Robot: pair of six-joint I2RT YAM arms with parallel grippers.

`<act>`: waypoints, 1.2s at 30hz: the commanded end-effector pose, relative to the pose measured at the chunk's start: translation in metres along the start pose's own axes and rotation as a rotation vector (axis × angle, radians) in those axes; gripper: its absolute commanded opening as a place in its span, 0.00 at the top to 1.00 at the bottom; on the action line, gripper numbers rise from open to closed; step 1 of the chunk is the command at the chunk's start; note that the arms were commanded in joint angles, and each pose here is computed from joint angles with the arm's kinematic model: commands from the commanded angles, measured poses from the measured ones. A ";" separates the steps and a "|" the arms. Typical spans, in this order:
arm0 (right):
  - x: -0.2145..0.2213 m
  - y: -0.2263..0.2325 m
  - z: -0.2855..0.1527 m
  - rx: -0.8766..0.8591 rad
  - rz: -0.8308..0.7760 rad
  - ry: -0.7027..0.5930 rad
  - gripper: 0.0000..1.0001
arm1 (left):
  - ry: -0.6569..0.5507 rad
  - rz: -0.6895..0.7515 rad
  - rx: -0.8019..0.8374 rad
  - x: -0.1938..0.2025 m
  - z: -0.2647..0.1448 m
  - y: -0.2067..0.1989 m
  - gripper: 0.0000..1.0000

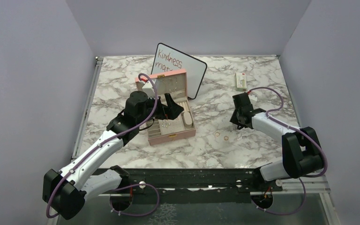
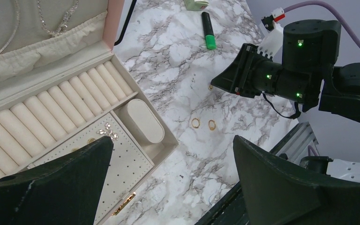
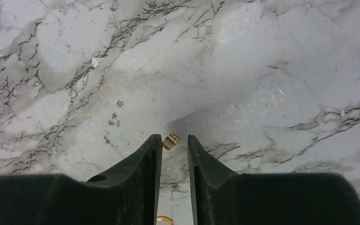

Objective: Organize the mixed jewelry

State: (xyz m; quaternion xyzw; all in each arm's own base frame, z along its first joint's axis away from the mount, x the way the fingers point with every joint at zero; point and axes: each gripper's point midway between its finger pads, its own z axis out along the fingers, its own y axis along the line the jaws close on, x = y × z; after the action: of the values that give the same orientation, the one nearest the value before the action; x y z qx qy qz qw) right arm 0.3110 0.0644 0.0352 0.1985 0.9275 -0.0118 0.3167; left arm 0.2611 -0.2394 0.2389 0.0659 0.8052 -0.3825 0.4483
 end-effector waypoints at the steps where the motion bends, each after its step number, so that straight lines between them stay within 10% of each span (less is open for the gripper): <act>1: -0.016 0.010 -0.003 -0.042 0.011 -0.046 0.67 | -0.009 -0.002 0.019 -0.001 0.003 -0.003 0.01; 25: -0.021 0.010 0.002 -0.051 -0.020 -0.073 0.99 | 0.008 -0.032 0.014 0.003 0.006 -0.002 0.01; 36: -0.035 0.063 -0.041 -0.414 -0.071 -0.134 0.99 | 0.024 -0.112 0.075 0.006 0.009 -0.015 0.01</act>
State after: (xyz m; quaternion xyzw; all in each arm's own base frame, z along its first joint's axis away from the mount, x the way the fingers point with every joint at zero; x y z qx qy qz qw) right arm 0.3299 0.0849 0.0676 0.1488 0.9118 0.0606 0.3778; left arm 0.2624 -0.2442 0.2346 0.0413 0.8098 -0.3968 0.4302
